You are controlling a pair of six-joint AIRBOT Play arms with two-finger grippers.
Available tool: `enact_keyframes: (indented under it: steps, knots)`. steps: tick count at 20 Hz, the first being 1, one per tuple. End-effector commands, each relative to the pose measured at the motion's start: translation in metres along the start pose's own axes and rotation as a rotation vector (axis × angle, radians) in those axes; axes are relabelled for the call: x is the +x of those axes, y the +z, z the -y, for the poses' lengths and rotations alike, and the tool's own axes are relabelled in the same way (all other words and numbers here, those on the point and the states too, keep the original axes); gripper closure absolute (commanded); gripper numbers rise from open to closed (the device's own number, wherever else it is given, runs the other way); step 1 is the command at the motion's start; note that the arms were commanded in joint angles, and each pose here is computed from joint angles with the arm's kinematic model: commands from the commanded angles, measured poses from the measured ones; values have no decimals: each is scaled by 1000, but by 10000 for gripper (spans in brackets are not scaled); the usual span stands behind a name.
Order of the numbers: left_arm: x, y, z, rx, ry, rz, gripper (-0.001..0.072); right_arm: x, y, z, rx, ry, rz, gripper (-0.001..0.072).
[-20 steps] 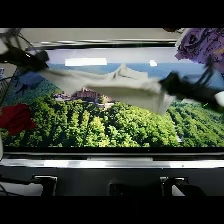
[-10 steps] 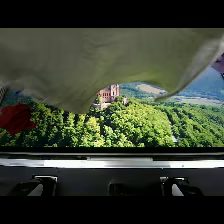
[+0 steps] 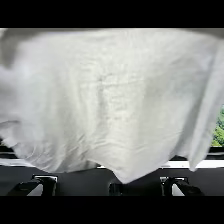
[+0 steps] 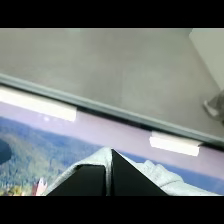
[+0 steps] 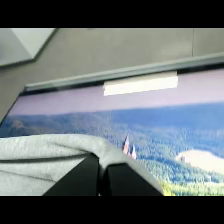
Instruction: Fold the clothes and pants, and hang the long-sleeved shirts on hangers.
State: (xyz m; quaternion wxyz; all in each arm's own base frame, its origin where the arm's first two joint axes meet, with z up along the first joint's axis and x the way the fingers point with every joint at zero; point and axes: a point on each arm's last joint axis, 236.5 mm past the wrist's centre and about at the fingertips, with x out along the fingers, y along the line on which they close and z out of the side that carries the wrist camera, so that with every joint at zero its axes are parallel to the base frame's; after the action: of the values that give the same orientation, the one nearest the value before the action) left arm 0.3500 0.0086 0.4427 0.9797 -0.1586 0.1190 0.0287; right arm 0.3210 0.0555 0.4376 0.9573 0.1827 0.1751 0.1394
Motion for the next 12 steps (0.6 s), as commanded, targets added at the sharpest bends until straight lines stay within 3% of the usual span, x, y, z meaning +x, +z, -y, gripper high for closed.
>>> enact_keyframes:
  steps: [1,4,7,12]
  knots:
    - [122,-83,-27,44,74,-276,692,94,-66,73,162,-80,-281,680]
    - [230,-182,-54,42,124,-503,692,184,-154,130,263,-151,-516,680]
    - [308,-269,-64,50,130,-598,692,271,-229,176,293,-216,-601,680]
    - [357,-342,-56,48,110,-637,692,349,-307,231,500,-305,-604,679]
